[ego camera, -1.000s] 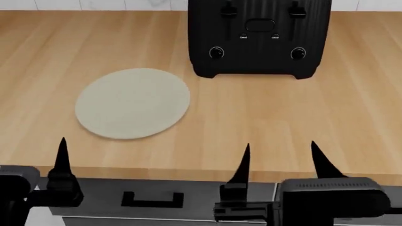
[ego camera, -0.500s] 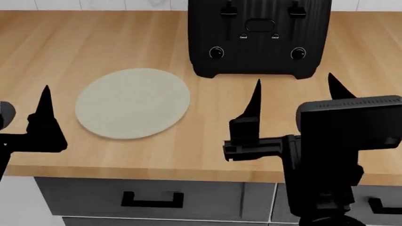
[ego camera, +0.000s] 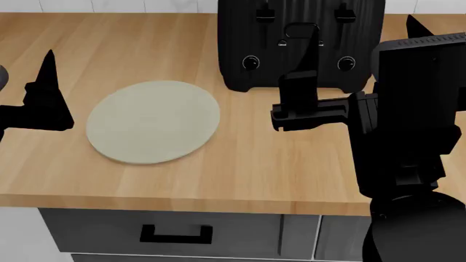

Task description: Place the toasted item on a plate.

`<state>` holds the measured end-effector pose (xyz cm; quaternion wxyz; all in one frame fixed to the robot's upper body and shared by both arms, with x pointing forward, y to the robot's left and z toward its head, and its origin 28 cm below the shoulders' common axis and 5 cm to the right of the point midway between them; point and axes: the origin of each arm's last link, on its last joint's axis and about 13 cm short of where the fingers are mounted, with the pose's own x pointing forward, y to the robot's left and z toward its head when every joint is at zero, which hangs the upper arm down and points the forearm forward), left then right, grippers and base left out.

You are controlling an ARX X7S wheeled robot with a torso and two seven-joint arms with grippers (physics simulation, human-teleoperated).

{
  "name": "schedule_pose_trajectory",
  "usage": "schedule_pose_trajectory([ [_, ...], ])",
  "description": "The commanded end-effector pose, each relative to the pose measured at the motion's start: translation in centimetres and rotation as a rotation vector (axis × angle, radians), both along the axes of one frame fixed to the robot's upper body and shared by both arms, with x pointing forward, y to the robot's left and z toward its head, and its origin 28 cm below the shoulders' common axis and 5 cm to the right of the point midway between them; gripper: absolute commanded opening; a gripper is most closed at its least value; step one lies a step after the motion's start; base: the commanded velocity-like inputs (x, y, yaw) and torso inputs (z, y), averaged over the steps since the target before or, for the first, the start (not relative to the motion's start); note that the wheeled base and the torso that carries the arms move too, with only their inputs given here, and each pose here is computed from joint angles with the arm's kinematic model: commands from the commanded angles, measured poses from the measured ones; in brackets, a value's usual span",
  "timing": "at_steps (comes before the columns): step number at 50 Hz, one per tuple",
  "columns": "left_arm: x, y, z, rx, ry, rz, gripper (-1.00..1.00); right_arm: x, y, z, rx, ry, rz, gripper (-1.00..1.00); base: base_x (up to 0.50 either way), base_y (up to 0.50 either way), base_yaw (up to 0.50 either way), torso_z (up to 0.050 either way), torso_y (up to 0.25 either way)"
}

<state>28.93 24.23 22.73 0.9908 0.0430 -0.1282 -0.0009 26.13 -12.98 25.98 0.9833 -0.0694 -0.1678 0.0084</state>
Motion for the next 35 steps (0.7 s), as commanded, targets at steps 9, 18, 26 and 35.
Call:
schedule_pose_trajectory([
  [9, 0.0, 0.3, 0.3, 0.004, -0.004, 0.007, 1.00, -0.3, 0.1, 3.0, -0.029, -0.054, 0.012, 1.00, 0.25, 0.00, 0.00, 0.000, 0.000],
  [18, 0.0, 0.4, 0.4, 0.003, -0.009, 0.020, 1.00, -0.6, 0.2, 3.7, -0.039, -0.066, 0.016, 1.00, 0.24, 0.00, 0.00, 0.000, 0.000],
  [26, -0.4, 0.7, 0.5, 0.005, -0.009, 0.025, 1.00, -0.8, 0.1, 3.9, -0.037, -0.075, 0.015, 1.00, 0.24, 0.00, 0.00, 0.000, 0.000],
  [35, -0.6, 0.8, 0.3, 0.010, -0.007, 0.026, 1.00, -1.1, 0.1, 3.9, -0.040, -0.079, 0.012, 1.00, 0.23, 0.00, 0.00, 0.000, 0.000],
])
